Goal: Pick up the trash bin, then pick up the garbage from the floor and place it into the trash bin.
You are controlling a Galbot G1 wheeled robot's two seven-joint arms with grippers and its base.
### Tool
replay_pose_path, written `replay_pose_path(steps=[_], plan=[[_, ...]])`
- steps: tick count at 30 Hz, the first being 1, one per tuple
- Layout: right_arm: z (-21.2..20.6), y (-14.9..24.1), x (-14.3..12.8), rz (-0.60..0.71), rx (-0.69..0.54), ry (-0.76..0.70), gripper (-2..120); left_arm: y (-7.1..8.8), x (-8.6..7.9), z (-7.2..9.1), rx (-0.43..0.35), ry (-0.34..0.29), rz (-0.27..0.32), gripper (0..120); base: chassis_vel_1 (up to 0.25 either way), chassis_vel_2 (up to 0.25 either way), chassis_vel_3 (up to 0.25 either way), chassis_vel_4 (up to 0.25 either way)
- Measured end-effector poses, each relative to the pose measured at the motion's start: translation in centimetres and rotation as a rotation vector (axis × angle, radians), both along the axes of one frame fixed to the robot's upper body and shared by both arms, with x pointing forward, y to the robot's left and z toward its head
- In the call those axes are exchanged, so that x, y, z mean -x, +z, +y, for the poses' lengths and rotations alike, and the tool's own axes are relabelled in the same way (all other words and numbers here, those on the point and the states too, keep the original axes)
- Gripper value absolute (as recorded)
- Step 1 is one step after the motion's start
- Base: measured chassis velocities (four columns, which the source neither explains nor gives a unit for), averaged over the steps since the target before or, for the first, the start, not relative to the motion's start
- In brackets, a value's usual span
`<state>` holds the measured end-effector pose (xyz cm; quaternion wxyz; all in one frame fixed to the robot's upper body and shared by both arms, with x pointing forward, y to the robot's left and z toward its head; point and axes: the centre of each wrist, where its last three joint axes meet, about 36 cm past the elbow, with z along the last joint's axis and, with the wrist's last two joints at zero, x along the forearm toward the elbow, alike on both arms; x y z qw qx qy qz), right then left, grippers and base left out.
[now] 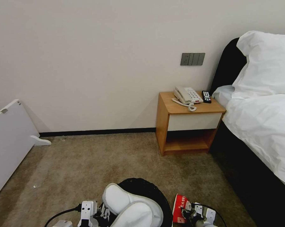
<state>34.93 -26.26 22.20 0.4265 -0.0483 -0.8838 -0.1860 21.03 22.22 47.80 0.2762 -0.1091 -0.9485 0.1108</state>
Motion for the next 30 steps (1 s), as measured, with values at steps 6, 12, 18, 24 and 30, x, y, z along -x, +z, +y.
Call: replay_pose_path(steps=[6, 12, 18, 24, 30], plan=[[-0.3, 0.0, 0.3, 0.002, 0.013, 0.000, 1, 0.0, 0.0, -0.1, 0.002, -0.002, 0.000, 4, 0.000, 0.000, 0.000, 0.000], [-1.8, 0.6, 1.1, -0.090, 0.035, -0.020, 0, 0.1, -0.3, -0.1, 0.007, -0.019, -0.007, 4, 0.000, 0.000, 0.000, 0.000], [-5.3, 1.4, 2.3, -0.475, -0.048, 0.036, 0, 0.0, -1.1, -0.2, 0.024, -0.045, -0.014, 4, 0.000, 0.000, 0.000, 0.000], [-7.1, 3.4, 1.1, -1.015, -0.178, 0.387, 0, -0.4, -1.7, -0.4, 0.036, -0.073, -0.012, 4, 0.000, 0.000, 0.000, 0.000], [-5.4, 8.0, -2.4, -1.317, -0.312, 0.668, 0, -0.4, -1.8, -0.4, 0.039, -0.087, -0.012, 4, 0.000, 0.000, 0.000, 0.000]])
